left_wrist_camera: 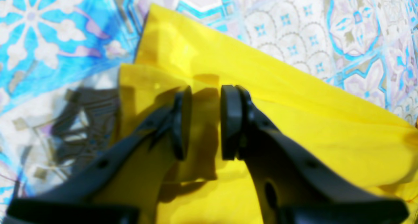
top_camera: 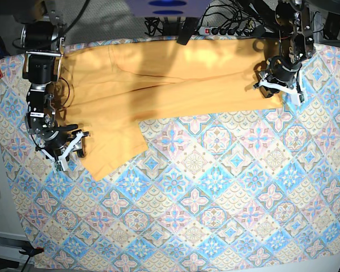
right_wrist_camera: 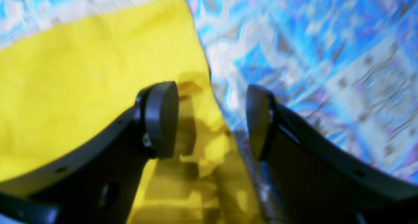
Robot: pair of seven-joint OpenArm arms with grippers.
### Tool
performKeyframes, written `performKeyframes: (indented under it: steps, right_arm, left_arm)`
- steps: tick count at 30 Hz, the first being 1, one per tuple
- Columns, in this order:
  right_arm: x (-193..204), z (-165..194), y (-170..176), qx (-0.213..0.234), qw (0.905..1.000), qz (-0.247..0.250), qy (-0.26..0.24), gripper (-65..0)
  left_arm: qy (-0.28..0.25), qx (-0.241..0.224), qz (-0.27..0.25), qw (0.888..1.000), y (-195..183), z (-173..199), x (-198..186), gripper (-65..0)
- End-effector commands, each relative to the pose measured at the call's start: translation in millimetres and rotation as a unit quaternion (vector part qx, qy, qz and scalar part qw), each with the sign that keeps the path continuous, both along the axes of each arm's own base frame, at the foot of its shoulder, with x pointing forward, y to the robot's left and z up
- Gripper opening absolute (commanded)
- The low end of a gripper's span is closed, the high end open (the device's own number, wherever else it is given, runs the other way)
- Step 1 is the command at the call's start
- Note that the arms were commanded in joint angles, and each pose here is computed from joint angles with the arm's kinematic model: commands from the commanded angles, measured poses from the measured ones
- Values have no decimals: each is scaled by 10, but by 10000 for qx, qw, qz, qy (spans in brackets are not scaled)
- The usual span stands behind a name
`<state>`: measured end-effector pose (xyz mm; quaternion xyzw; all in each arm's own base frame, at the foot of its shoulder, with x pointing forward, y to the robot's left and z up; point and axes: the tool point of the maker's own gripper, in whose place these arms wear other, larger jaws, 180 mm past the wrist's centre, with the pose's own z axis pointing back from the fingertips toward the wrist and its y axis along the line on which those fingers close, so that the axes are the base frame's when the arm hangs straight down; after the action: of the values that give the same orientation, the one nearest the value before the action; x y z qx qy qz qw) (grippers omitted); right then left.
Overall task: Fold the T-shirt properly
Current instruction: 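Hold the right gripper's edge and fold the hem corner over with it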
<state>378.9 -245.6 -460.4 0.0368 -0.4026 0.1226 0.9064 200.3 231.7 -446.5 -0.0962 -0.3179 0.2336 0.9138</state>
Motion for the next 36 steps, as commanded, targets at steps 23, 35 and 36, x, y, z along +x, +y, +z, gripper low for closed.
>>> performKeyframes:
  steps: [23, 35, 36]
  right_arm:
    - [79, 359, -23, -193, 9974, 291, -633, -650]
    - [-588, 664, -280, -900, 9938, 177, -630, -650]
    - [-652, 688, -284, -950, 9932, 191, -638, -650]
  left_arm:
    - [-159, 59, -7, 9999, 38, 79, 57, -513]
    - [-188, 65, -7, 9998, 41, 90, 87, -514]
    - [-188, 65, -7, 9998, 41, 90, 87, -514]
